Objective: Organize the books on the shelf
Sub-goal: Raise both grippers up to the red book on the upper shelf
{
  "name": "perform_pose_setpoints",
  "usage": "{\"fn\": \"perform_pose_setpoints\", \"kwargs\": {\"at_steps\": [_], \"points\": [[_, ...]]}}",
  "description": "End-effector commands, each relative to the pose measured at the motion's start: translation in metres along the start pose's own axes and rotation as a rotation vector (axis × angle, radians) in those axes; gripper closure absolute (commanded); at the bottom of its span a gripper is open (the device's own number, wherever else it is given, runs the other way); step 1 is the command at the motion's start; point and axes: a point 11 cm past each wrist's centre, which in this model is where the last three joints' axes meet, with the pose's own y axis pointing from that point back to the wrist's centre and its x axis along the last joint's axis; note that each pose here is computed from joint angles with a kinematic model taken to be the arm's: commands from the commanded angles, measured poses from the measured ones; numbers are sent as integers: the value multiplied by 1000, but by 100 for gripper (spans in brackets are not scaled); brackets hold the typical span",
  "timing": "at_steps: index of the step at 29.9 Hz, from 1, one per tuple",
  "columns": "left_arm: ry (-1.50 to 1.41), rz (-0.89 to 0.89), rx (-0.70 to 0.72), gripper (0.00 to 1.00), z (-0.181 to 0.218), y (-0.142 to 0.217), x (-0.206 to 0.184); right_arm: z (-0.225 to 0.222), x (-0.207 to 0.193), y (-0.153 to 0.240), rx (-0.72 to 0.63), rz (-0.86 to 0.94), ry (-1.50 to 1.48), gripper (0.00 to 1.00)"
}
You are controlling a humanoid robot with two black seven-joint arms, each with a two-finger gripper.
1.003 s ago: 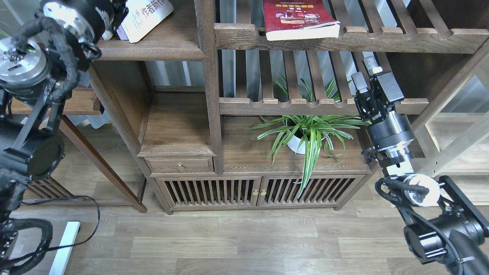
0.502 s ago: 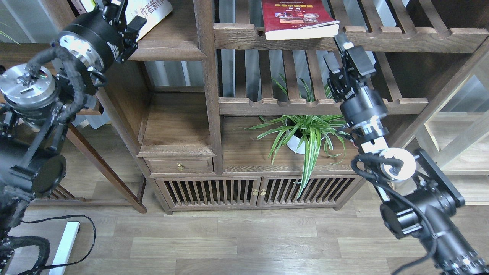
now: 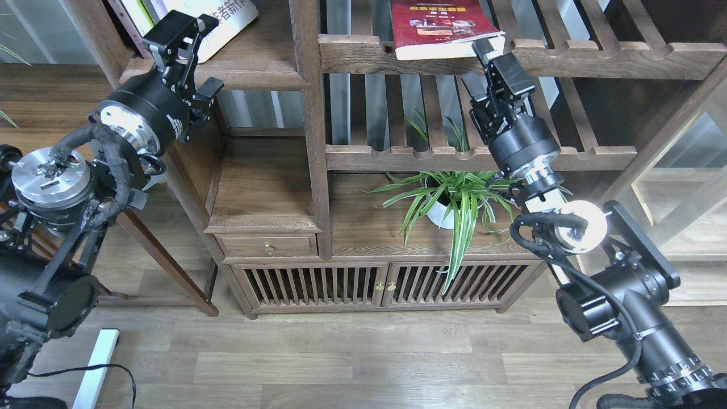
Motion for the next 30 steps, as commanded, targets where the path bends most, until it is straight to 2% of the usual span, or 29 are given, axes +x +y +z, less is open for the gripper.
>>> {"fn": "perform_pose_setpoints", "kwargs": {"at_steps": [1, 17, 30], "points": [[10, 18, 0, 2, -2, 2, 9, 7, -3, -5, -24, 3, 6, 23], [30, 95, -11, 2, -2, 12, 42, 7, -10, -10, -30, -14, 13, 21], [21, 120, -20, 2, -1, 13, 51, 6, -22, -28, -45, 8, 43, 21]]}}
